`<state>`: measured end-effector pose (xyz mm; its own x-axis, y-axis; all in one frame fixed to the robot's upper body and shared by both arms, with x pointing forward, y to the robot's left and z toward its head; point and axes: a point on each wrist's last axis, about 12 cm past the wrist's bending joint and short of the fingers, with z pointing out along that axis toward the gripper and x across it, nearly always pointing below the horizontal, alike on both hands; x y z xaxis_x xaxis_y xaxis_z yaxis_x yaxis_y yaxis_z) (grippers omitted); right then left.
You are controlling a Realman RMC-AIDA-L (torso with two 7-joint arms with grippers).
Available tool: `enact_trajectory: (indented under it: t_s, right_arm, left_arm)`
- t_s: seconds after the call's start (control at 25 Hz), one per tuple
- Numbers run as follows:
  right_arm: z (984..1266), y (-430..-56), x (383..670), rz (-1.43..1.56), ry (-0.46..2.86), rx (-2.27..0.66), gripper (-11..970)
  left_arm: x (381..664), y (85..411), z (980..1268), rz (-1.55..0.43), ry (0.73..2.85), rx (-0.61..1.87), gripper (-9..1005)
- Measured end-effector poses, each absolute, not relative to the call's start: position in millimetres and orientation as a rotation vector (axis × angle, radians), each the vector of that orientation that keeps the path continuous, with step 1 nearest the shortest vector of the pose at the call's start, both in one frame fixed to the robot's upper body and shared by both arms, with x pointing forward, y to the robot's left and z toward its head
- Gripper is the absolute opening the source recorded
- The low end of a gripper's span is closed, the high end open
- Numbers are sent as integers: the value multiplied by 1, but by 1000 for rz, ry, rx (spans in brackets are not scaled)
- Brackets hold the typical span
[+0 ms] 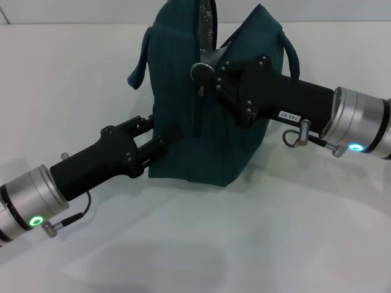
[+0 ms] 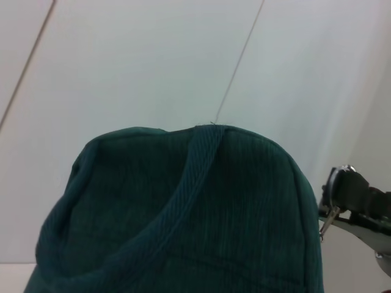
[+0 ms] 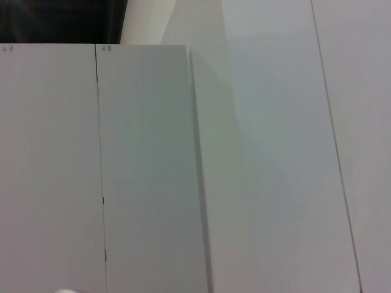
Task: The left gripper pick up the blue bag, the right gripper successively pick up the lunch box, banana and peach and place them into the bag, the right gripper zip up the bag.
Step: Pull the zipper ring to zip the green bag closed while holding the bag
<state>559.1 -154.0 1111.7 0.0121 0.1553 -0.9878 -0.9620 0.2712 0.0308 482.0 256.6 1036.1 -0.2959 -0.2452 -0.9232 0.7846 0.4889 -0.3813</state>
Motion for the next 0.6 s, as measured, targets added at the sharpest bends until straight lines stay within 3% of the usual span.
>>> enact_trajectory:
  t_s: [0.6]
  right_arm:
    - [1117, -162, 559, 1093, 1185, -789, 38]
  left_arm:
    - [480, 252, 1036, -1127, 1557, 548, 387]
